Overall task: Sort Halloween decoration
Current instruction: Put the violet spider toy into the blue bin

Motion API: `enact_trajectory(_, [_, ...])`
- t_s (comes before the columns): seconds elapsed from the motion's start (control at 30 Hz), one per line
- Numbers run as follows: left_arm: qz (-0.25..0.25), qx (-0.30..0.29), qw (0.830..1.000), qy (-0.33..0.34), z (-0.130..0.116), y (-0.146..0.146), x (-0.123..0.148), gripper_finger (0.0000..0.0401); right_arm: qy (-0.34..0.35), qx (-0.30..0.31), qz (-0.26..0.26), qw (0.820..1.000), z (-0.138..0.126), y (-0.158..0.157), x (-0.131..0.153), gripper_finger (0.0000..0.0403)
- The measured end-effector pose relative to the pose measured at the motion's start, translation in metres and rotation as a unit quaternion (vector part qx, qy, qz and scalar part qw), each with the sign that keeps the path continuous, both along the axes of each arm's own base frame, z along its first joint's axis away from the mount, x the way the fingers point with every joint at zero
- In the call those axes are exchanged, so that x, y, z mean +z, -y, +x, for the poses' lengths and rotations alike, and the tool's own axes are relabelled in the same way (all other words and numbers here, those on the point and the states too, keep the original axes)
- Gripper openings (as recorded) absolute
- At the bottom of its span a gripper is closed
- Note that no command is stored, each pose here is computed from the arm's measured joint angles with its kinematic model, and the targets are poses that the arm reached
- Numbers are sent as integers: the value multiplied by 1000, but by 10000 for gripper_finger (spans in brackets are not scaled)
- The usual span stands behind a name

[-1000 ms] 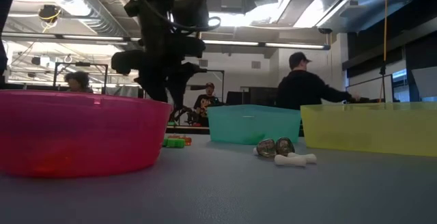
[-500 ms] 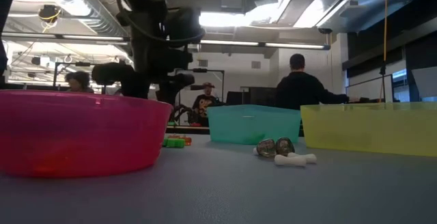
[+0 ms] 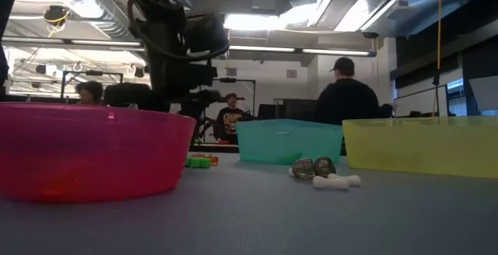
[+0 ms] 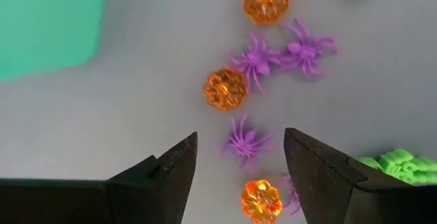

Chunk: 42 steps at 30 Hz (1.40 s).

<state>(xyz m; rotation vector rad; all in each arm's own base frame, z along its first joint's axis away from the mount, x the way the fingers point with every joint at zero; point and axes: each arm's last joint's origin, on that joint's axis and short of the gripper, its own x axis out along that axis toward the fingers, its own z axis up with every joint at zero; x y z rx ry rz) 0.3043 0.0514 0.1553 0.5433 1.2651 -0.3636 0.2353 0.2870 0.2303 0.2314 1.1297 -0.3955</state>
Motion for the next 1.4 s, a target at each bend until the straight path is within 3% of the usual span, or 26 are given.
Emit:
enact_trajectory(0.77, [-2,26,999,28,-3,-14,-7,204,-1,1,-1,1000,0,0,0,154])
enact_trajectory(0.9, [-21,21,999,31,-2,-13,-7,204,-1,1,-1,1000,0,0,0,154])
enact_trajectory(1.4, [-41,41,998,-5,1,-16,-30,203,0,1,-6,1000,0,1,0,154])
